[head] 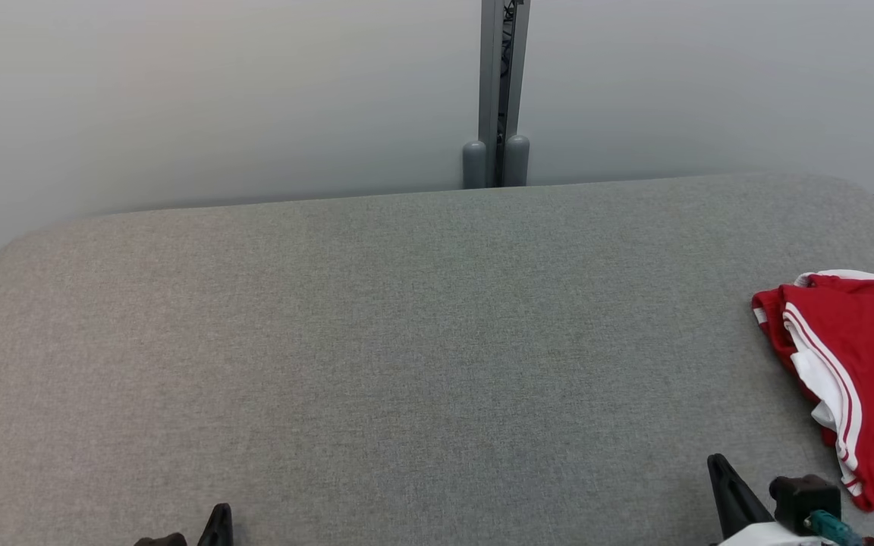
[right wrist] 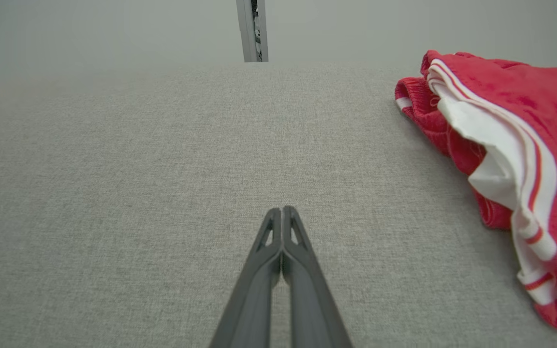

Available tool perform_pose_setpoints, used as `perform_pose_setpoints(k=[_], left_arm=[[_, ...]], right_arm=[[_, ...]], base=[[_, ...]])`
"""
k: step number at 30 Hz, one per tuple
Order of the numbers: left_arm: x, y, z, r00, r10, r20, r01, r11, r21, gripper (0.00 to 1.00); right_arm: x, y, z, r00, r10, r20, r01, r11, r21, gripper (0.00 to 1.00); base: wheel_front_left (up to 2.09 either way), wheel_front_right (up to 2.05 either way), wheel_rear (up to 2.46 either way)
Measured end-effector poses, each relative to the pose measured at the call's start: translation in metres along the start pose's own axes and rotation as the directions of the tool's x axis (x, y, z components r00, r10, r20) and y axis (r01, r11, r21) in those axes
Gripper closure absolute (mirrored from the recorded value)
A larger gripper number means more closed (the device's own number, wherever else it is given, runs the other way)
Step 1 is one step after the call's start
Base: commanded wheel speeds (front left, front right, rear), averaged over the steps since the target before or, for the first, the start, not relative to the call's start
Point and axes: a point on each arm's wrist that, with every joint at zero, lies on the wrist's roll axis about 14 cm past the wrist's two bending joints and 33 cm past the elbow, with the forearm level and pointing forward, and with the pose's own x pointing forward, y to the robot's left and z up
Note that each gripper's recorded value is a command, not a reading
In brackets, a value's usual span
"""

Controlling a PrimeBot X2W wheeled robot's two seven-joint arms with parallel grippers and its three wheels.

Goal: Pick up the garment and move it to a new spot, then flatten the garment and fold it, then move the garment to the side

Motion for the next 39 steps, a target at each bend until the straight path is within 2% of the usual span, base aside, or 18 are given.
perform_pose_setpoints(k=[8,16,22,39], left_arm=[[0.003,0.005,0.003,1.0,0.023,-0.021,-0.026,0.987,-0.156,1.0],[0.008,0.006,0.014,1.0,0.026,-0.009,-0.028,0.954,-0.299,1.0],[0.01,0.008,0.019,1.0,0.028,-0.01,-0.03,0.918,-0.396,1.0],[0.02,0.007,0.044,1.0,0.007,0.03,0.013,0.782,-0.623,1.0]], right_arm=[[0.002,-0.008,0.007,0.999,-0.045,0.009,0.043,0.986,0.161,1.0],[0.004,-0.014,0.017,0.997,-0.075,0.032,0.062,0.95,0.307,1.0],[0.005,-0.018,0.024,0.995,-0.093,0.044,0.067,0.911,0.406,1.0],[0.009,-0.025,0.04,0.99,-0.119,0.071,0.046,0.768,0.639,1.0]], base=[[0.0,0.0,0.0],[0.0,0.0,0.0],[0.0,0.0,0.0],[0.0,0.0,0.0]])
